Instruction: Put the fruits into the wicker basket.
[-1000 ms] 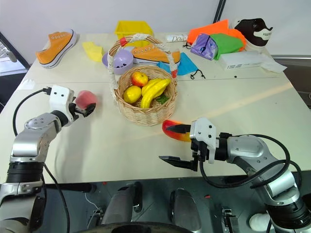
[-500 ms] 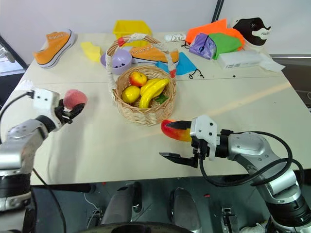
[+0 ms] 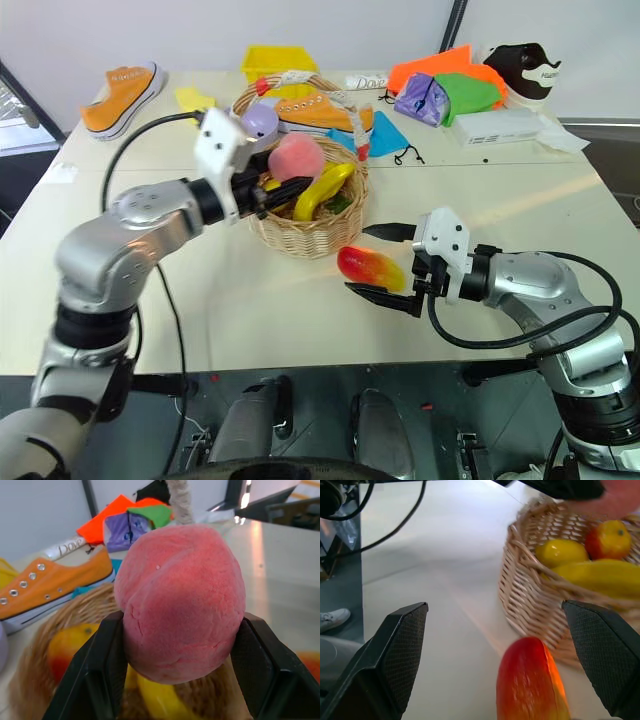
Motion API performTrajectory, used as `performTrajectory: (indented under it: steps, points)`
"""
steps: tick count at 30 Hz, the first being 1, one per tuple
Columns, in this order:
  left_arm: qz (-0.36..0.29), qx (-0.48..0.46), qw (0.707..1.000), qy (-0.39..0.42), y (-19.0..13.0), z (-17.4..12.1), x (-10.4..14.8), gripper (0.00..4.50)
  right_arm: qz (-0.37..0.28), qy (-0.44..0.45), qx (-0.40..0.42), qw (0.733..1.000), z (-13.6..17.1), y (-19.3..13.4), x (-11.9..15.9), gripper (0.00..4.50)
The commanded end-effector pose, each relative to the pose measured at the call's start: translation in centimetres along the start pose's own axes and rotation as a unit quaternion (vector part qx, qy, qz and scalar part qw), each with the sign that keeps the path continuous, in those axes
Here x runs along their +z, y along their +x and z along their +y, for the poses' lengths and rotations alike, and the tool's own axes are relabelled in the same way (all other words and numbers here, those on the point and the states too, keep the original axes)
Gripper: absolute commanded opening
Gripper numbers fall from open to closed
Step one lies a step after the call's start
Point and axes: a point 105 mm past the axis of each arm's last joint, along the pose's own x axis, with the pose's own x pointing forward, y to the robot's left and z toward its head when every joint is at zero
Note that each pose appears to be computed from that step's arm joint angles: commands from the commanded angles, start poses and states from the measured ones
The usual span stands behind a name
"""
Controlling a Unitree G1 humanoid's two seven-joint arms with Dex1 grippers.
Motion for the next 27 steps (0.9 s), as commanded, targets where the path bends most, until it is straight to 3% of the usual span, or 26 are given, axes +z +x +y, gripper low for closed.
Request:
performTrajectory:
  steps: [1,6,9,13,18,24,27]
  points:
    - [-0.024,-0.004,1.000,0.015,0.3,0.0,1.1,4.40,-0.003,-0.026,-0.027,0.999,-0.3,-0.6,0.7,4.50]
    - [-0.072,-0.050,0.996,0.035,-2.0,-0.5,2.5,4.46,0.036,-0.006,-0.063,0.997,-1.0,-1.0,-1.5,4.50]
    - [-0.081,-0.079,0.993,0.026,-5.5,0.2,1.8,4.46,0.041,0.025,-0.092,0.995,-1.9,-0.4,-3.3,4.50]
    - [-0.061,-0.095,0.993,0.019,-8.2,0.4,0.6,4.46,0.042,0.048,-0.088,0.994,-2.2,0.3,-4.6,4.50]
    - [-0.005,-0.148,0.988,0.043,-11.5,-1.4,-1.9,4.46,0.071,0.077,-0.071,0.992,-2.3,1.2,-7.0,4.50]
    - [0.003,-0.170,0.984,0.044,-12.6,-3.0,-2.7,4.46,0.079,0.091,-0.075,0.990,-3.0,2.0,-7.3,4.50]
    - [0.011,-0.168,0.985,0.047,-12.7,-3.2,-3.1,4.50,0.074,0.091,-0.072,0.990,-2.9,2.3,-6.5,3.63]
